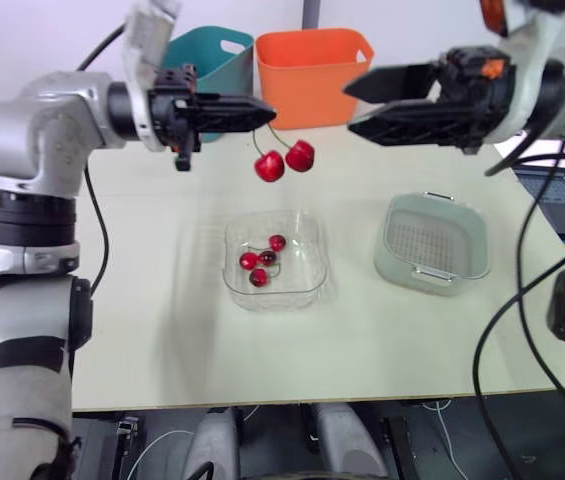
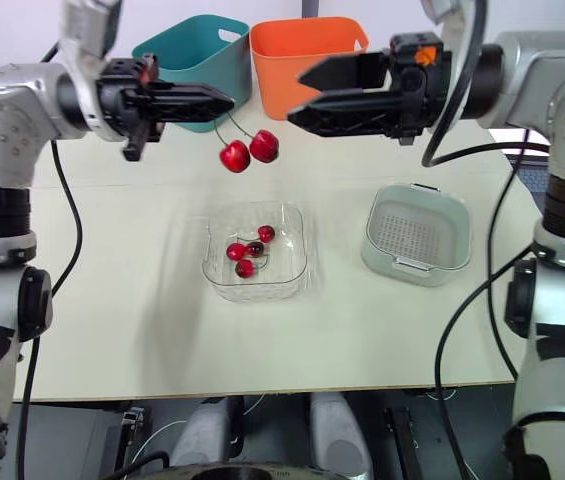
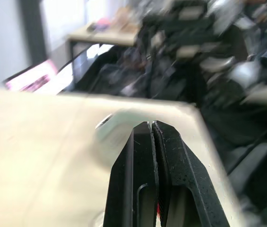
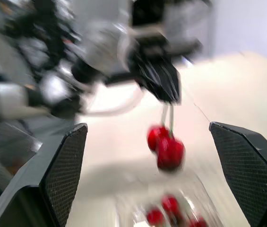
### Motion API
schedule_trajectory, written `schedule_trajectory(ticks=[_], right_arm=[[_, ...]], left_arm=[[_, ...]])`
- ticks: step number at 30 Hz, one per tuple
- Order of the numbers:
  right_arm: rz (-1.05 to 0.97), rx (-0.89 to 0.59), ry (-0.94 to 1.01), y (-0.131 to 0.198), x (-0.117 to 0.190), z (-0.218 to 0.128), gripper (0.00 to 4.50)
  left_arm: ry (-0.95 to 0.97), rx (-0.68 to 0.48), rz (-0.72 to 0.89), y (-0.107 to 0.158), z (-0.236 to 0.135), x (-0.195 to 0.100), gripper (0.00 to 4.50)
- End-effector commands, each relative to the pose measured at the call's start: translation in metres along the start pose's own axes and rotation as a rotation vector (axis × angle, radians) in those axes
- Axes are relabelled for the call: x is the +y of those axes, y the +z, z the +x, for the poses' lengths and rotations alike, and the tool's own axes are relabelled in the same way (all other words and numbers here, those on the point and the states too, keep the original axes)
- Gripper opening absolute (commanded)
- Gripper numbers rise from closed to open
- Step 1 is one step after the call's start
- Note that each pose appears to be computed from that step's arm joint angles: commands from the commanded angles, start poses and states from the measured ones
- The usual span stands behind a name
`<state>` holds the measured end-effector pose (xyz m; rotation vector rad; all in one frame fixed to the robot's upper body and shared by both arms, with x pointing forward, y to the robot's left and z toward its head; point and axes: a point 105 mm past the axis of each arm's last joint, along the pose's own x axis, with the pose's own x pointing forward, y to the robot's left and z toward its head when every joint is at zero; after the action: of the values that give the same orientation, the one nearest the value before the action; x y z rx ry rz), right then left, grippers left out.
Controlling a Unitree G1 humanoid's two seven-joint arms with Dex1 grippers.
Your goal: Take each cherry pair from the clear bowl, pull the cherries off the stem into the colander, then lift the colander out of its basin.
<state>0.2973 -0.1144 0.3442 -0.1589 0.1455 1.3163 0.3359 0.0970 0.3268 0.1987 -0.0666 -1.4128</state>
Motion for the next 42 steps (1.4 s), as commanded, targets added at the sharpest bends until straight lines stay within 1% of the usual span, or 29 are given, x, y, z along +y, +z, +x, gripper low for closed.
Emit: schedule_trajectory(ticks=[1, 5, 7, 10, 14, 19, 27, 38, 41, 42], right_arm=[[-0.009, 0.097, -0.061, -0.006, 0.001, 0.003, 4.45], [0.012, 0.171, -0.106, -0.021, -0.005, 0.013, 4.45], [0.017, 0.198, -0.15, -0.03, -0.016, 0.021, 4.45], [0.027, 0.21, -0.18, -0.035, -0.025, 0.027, 4.45], [0.017, 0.217, -0.182, -0.037, -0.028, 0.036, 4.45], [0.002, 0.212, -0.156, -0.036, -0.027, 0.049, 4.45], [0.0, 0.203, -0.145, -0.036, -0.026, 0.059, 4.45], [0.019, 0.194, -0.114, -0.038, -0.026, 0.068, 4.45], [0.026, 0.194, -0.114, -0.04, -0.027, 0.069, 4.45], [0.028, 0.193, -0.114, -0.04, -0.028, 0.068, 4.26]], left_arm=[[0.04, 0.019, 0.075, 0.007, 0.0, 0.005, 0.0], [0.027, 0.02, 0.094, 0.005, 0.006, 0.006, 0.0], [0.022, 0.029, 0.104, -0.002, 0.012, 0.007, 0.0], [0.029, 0.041, 0.114, -0.008, 0.017, 0.011, 0.0], [0.031, 0.047, 0.12, -0.011, 0.021, 0.012, 0.0], [0.022, 0.054, 0.122, -0.013, 0.022, 0.009, 0.0], [0.043, 0.059, 0.123, -0.014, 0.023, 0.009, 0.0], [0.002, 0.025, 0.127, -0.007, 0.026, 0.002, 0.0], [0.005, 0.03, 0.129, -0.008, 0.025, 0.002, 0.0], [0.007, 0.031, 0.129, -0.008, 0.025, 0.002, 0.0]])
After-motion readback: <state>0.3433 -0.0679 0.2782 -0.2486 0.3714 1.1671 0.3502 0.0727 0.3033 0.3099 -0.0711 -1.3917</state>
